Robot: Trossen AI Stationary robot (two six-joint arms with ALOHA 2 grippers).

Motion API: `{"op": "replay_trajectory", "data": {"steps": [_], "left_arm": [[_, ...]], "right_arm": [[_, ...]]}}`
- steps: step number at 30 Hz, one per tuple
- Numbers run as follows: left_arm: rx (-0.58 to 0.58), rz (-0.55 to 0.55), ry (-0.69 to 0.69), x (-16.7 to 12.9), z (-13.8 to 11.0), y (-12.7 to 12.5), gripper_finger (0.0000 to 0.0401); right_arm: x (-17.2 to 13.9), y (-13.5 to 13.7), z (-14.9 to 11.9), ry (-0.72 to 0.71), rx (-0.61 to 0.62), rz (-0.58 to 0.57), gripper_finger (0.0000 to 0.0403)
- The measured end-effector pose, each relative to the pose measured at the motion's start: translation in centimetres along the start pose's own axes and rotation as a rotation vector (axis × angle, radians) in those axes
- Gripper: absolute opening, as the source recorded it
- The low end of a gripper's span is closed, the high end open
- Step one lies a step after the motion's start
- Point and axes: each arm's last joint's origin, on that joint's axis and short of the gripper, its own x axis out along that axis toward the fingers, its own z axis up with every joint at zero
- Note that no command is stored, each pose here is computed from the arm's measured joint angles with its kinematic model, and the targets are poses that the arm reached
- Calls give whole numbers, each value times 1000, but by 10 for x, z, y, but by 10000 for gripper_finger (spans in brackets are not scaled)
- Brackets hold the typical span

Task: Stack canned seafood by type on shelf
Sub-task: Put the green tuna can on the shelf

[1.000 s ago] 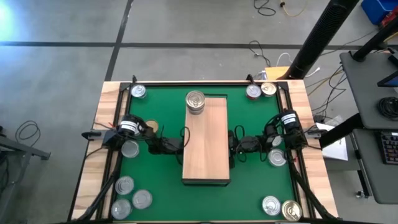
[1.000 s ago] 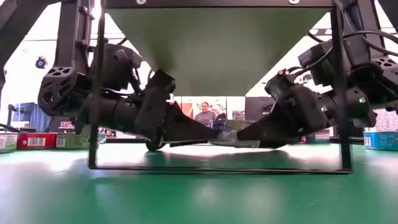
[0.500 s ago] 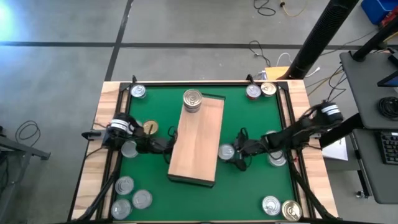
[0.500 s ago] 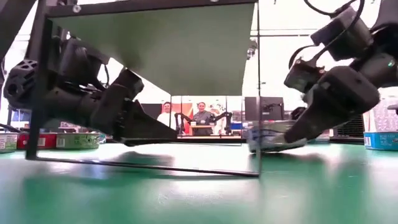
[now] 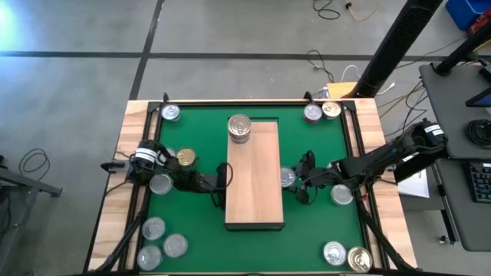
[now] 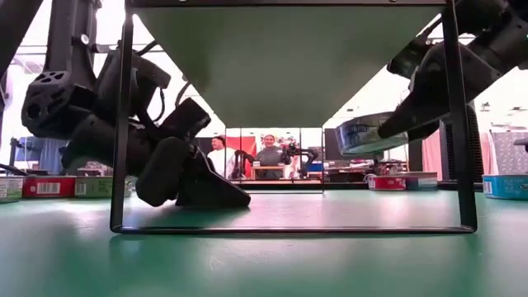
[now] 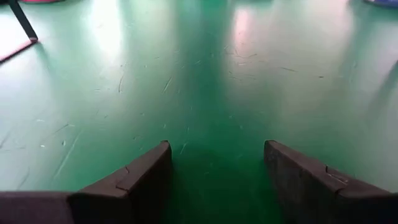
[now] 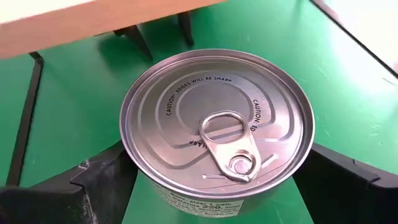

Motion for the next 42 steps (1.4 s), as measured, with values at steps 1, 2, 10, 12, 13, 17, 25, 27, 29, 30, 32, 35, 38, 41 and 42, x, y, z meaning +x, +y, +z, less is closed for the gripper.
{"op": "replay_trajectory", "data": {"steps": [1, 2, 10, 12, 13, 17, 25, 27, 29, 30, 32, 35, 38, 41, 42], "left_arm": [[5, 2, 4, -1, 0, 1, 240], [7, 3, 10, -4, -1, 1, 240], [-47, 25, 83, -49, -9, 16, 240], [-62, 33, 89, -64, -10, 20, 240], [-70, 35, 84, -71, -9, 22, 240], [-102, 39, 0, -94, 1, 29, 240], [-61, 2, -171, -117, 31, 31, 240], [-48, -32, -180, -120, 40, 30, 240], [-29, -55, -164, -123, 48, 30, 240], [-19, -58, -144, -125, 52, 29, 240], [1, -54, -98, -128, 64, 29, 240], [30, -49, -36, -135, 86, 29, 240], [60, -62, -22, -142, 107, 25, 240], [95, -83, -44, -148, 123, 20, 240], [108, -91, -52, -149, 128, 19, 240]], "right_arm": [[0, 0, -1, 20, -8, -6, 360], [-1, 0, -1, 42, -16, -16, 360], [-22, 1, 33, 253, -141, -284, 360], [-33, 2, 50, 275, -179, -367, 360], [-39, 3, 58, 282, -199, -409, 360], [-63, 6, 93, 251, -245, -498, 360], [-74, 12, 144, 77, -329, -321, 360], [-69, 7, 150, 39, -327, -257, 360], [-64, -1, 151, 25, -312, -195, 360], [-60, -7, 151, 23, -302, -164, 360], [-52, -16, 151, -6, -262, -75, 360], [-38, -27, 149, -59, -219, 74, 360], [-22, -28, 144, -115, -229, 168, 360], [-3, -27, 140, -143, -256, 188, 360], [5, -26, 138, -143, -260, 194, 360]]}}
